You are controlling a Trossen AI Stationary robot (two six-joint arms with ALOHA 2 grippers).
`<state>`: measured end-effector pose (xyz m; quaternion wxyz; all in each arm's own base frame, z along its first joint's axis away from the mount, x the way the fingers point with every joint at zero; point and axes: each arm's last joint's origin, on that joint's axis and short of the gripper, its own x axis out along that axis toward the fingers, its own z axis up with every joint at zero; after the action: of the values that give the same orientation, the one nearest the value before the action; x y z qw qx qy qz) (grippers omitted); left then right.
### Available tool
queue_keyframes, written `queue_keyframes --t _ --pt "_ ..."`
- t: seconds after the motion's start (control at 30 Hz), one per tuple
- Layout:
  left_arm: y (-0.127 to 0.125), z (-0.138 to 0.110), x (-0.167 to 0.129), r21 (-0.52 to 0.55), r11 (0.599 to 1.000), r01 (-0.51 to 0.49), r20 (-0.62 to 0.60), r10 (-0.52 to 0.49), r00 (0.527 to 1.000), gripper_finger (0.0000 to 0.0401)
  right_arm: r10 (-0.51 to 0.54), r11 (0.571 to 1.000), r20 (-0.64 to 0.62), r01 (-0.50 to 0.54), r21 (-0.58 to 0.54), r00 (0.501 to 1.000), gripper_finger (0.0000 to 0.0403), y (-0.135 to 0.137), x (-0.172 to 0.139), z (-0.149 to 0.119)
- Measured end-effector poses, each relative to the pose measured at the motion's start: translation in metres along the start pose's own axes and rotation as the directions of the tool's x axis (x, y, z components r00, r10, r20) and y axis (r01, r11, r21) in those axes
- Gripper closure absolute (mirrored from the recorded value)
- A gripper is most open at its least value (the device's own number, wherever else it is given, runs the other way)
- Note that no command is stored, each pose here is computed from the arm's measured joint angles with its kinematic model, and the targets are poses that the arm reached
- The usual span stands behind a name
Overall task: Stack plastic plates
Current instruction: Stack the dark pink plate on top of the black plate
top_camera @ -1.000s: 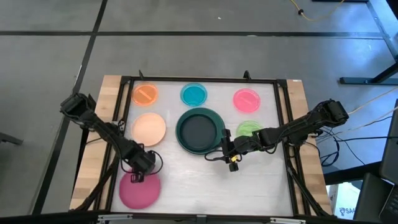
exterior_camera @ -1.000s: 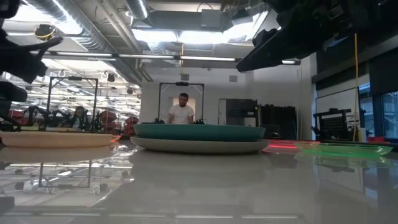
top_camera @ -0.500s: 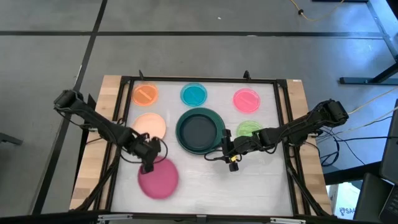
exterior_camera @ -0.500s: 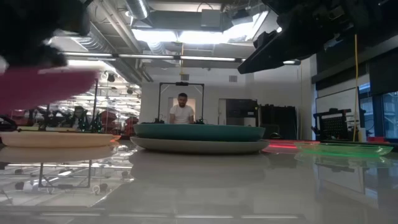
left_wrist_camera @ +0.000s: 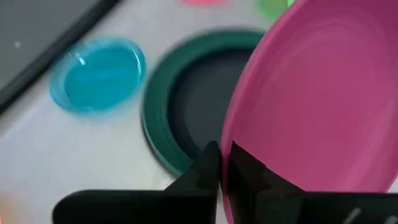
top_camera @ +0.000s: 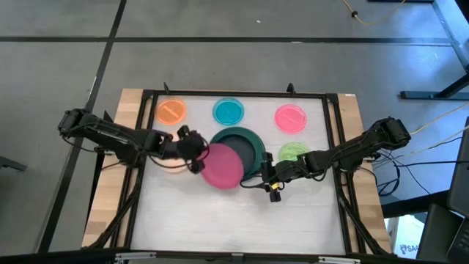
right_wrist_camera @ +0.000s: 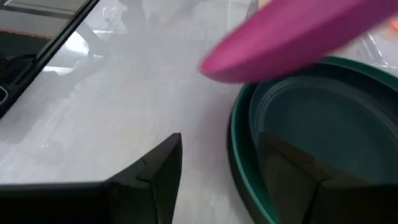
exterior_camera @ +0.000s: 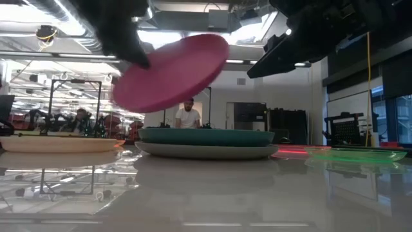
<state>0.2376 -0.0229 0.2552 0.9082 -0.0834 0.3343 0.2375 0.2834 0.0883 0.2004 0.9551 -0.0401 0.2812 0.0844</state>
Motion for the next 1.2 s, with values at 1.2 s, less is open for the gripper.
queue_keyframes --t 1.2 --pt "0.042 -0.050 0.081 -0.163 0.985 0.059 0.191 -0.027 0.981 0.0345 -0.137 0.989 -0.020 0.137 0.046 0.990 0.0205 -0.004 0.000 -0.002"
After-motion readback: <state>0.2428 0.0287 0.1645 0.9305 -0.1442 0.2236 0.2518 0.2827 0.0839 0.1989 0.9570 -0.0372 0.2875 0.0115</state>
